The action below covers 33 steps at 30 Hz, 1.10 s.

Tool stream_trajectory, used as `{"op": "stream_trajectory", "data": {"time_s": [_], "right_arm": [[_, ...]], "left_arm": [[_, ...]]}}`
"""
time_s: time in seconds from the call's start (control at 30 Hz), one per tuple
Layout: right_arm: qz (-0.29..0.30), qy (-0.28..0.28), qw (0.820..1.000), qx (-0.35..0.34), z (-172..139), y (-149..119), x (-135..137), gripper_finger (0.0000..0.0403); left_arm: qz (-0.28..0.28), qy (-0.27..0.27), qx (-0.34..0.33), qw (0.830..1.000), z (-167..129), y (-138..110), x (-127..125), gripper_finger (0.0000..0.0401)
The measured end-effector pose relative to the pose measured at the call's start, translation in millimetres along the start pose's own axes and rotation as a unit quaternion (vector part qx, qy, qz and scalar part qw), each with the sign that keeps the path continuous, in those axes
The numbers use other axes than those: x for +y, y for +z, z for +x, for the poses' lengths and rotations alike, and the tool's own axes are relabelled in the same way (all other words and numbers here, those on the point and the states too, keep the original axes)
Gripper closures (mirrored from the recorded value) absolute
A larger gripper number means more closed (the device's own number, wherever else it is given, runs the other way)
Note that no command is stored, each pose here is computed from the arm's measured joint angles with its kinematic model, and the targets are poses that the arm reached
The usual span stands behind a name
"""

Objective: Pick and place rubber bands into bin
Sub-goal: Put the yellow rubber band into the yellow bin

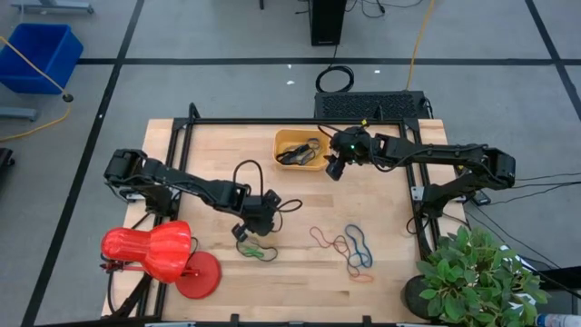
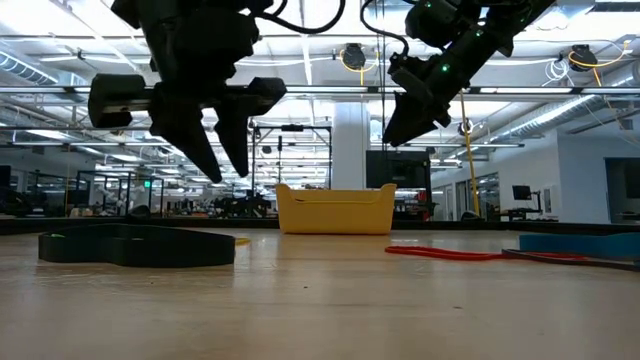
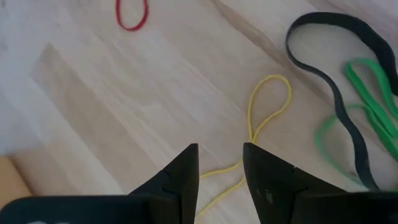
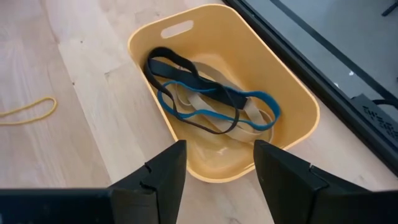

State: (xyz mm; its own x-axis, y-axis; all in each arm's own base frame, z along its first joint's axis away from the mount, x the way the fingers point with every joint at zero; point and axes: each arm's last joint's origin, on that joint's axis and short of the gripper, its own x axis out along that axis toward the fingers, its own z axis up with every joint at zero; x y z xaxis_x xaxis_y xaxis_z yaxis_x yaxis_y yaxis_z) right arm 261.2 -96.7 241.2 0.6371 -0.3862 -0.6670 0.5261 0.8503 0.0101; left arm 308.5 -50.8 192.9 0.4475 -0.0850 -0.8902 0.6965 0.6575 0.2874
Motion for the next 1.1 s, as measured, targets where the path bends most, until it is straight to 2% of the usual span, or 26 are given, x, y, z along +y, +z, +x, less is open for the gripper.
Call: {"op": "stream_trajectory", "data": {"time_s": [0.17,0.27,0.4,0.93,1.0,1.1], "right_arm": [[0.011,0.000,1.000,0.000,0.0,0.0,0.0,0.0222],[0.011,0.000,1.000,0.000,0.1,0.0,0.0,0.0222],[0.012,0.000,1.000,-0.001,0.1,0.3,0.0,0.0222],[0.010,-0.001,1.000,0.001,0.0,0.0,-0.1,0.0222],[0.010,-0.001,1.000,0.001,0.0,0.0,-0.1,0.0222],[0.007,-0.001,1.000,0.001,0.0,0.0,-0.1,0.0222]], "left_arm": [[0.031,-0.012,-0.005,0.999,3.6,0.3,-0.7,0.0270],[0.022,-0.036,0.009,0.999,16.6,-2.0,-3.7,0.0270],[0.034,-0.037,0.012,0.999,31.9,0.4,-6.1,0.0270],[0.020,-0.075,0.053,0.996,63.4,-7.3,-13.1,0.0270],[0.016,-0.077,0.054,0.995,63.5,-7.4,-13.3,0.0277],[0.004,-0.081,0.055,0.995,63.8,-8.0,-13.9,0.0310]]}}
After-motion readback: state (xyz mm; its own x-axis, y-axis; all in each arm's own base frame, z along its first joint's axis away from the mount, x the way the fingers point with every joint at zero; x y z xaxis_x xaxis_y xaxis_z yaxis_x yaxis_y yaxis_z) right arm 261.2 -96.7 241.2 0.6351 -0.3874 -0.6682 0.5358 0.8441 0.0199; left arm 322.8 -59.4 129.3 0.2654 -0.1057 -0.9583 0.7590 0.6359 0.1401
